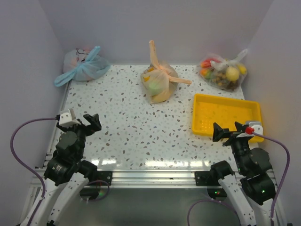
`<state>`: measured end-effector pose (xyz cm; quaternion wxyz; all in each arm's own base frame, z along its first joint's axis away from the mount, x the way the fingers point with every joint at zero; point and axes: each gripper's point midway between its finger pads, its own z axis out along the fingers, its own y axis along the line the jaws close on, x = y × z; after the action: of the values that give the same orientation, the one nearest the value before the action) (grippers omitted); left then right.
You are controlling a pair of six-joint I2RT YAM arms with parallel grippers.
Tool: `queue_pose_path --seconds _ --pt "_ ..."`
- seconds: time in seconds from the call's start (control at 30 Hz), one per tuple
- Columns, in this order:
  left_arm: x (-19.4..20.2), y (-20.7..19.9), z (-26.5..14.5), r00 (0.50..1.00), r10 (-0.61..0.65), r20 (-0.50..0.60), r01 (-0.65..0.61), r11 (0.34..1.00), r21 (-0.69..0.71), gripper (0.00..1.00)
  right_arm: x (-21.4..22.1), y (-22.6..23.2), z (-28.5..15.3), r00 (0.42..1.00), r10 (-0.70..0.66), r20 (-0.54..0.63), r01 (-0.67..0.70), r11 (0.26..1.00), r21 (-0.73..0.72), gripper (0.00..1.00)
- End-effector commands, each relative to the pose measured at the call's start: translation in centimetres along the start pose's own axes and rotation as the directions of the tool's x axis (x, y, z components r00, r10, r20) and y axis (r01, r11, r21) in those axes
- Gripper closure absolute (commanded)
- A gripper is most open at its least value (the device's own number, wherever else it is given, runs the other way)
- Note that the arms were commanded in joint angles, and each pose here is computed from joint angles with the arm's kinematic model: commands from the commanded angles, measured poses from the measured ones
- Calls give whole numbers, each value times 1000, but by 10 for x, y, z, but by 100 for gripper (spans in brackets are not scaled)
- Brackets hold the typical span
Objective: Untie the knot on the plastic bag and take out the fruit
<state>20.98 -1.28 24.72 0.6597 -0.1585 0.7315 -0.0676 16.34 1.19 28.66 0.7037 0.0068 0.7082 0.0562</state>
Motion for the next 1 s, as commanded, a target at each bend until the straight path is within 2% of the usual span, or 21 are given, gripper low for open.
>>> queue_pose_path --seconds 0.0,0.23,0.37,0.5,0.63,0.67,0.73,0.77,0.83,0.97 --pt "-8 -4 3 1000 -13 27 12 1000 7 0 2 1 1 1000 0 -13 0 1000 -1 1" --pt "1 -4 10 1000 -12 -17 12 1000 -21 0 -1 -7 -4 1000 14 24 -15 999 33 1" --pt "13 -10 23 997 -4 -83 0 999 -48 0 2 -9 -2 1000 9 -2 -9 999 51 1" --pt "19 -23 43 986 -52 -156 37 995 -98 0 6 -6 1 999 -4 -34 6 999 38 1" --pt "47 -46 86 950 -12 -311 -30 991 -130 0 8 -2 3 999 -12 -48 13 1000 19 1" --pt "43 -56 97 945 -25 -327 -12 993 -113 0 8 0 4 999 -16 -51 16 1000 7 1" --pt "62 -57 125 920 -33 -390 -19 992 -128 0 9 1 4 998 -18 -54 18 1000 2 1" --pt "59 -53 139 912 -77 -402 26 991 -131 0 8 1 3 999 -17 -50 17 1000 -1 1" --pt "63 -47 167 904 -140 -403 84 985 -153 0 7 1 3 999 -16 -47 16 1000 0 1" --pt "30 -22 218 943 -189 -273 125 964 -236 0 7 0 2 999 -13 -42 14 1000 5 1"
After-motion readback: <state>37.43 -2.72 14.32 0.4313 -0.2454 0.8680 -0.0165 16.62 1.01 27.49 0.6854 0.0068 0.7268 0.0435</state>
